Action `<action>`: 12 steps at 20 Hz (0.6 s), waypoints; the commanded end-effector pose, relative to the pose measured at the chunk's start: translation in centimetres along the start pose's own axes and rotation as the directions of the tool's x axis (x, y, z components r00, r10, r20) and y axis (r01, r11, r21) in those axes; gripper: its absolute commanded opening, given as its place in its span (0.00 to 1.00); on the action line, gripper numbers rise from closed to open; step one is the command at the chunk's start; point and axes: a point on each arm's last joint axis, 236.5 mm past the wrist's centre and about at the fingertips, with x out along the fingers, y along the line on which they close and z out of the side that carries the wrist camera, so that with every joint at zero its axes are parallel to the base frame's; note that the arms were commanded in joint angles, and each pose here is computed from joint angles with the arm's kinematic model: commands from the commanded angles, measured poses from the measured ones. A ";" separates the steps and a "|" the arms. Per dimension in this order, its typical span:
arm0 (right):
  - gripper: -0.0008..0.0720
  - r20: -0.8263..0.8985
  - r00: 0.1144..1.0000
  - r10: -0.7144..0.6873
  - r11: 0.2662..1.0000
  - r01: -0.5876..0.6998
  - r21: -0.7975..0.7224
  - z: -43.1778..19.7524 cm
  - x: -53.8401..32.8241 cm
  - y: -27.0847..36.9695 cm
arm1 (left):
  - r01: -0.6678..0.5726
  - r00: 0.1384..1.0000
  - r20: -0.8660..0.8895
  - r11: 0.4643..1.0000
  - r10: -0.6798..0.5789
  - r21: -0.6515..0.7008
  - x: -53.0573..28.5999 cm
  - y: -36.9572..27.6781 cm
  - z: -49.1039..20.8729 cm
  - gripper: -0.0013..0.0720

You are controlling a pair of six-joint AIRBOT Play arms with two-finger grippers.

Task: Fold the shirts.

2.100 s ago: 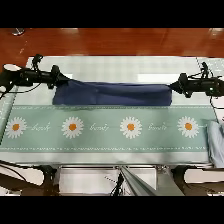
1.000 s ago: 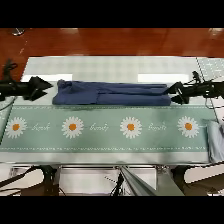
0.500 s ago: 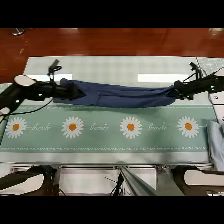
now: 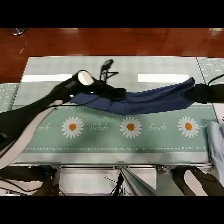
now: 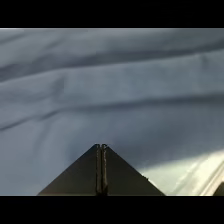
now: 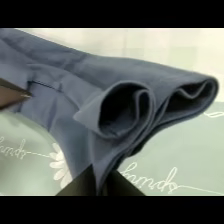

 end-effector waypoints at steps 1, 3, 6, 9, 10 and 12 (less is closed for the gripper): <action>0.05 0.069 0.997 0.036 0.999 -0.035 -0.016 -1.0 -2.3 2.7 | 0.068 0.985 -0.157 0.998 -0.068 -0.010 6.3 -5.2 -3.8 0.05; 0.05 0.083 0.993 0.080 0.997 -0.080 -0.013 -0.8 -2.4 3.8 | 0.128 0.963 -0.231 0.990 -0.137 -0.054 8.6 -7.7 -6.7 0.05; 0.05 0.103 0.990 0.095 0.995 -0.095 -0.010 -0.3 -2.5 4.1 | 0.158 0.934 -0.310 0.983 -0.178 -0.088 10.0 -9.3 -10.0 0.05; 0.05 0.107 0.989 0.106 0.994 -0.107 -0.004 -0.2 -2.6 4.4 | 0.168 0.934 -0.300 0.980 -0.192 -0.104 7.5 -8.1 -7.5 0.10; 0.05 0.115 0.986 0.123 0.992 -0.124 -0.003 0.0 -2.6 4.8 | 0.170 0.944 -0.265 0.979 -0.195 -0.114 6.0 -7.0 -5.5 0.10; 0.05 0.147 0.976 0.161 0.987 -0.161 -0.009 0.8 -2.7 5.9 | 0.170 0.970 -0.145 0.973 -0.193 -0.157 1.3 -3.9 0.1 0.10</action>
